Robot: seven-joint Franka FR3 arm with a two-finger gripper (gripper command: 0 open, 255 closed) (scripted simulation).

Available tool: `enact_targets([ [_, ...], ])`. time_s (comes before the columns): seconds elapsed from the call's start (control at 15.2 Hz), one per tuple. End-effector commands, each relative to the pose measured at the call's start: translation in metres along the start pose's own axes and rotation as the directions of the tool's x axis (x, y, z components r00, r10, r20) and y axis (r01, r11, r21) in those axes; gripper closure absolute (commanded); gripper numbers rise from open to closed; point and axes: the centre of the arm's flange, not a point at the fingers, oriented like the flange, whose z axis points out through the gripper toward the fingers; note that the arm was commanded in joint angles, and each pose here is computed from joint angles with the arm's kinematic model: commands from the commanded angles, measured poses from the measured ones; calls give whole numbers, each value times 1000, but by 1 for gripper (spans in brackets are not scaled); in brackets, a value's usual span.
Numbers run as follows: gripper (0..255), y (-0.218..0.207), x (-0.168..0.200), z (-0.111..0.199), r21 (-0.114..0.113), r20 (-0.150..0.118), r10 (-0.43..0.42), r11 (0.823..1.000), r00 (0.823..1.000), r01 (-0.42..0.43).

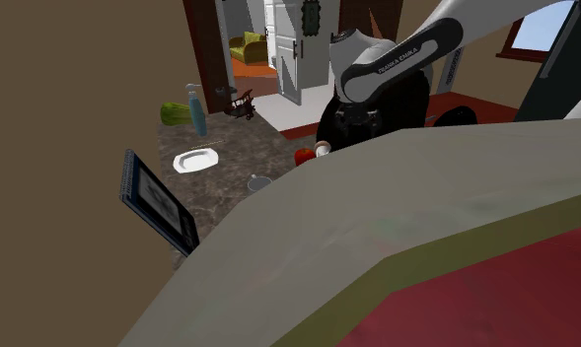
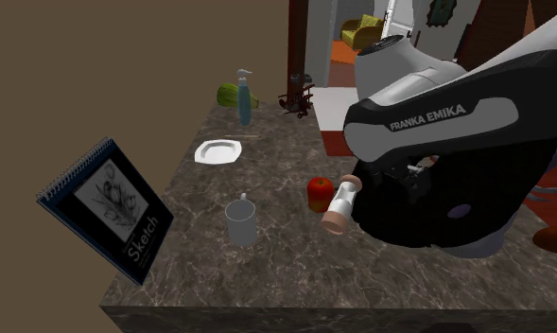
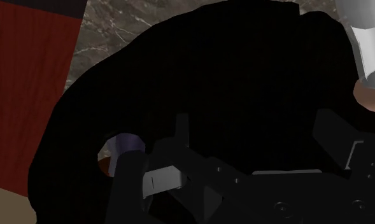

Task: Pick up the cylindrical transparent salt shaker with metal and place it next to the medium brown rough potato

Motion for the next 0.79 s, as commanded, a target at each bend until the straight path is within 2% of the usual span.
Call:
enact_targets([
  [0.0,0,1,-1,10,0,0,1,1000,1000,-1],
  [0.59,0,1,-1,13,0,0,1,1000,1000,-1],
  [0.66,255,1,-1,13,0,0,1,1000,1000,-1],
  [0.73,255,1,-1,13,0,0,1,1000,1000,-1],
])
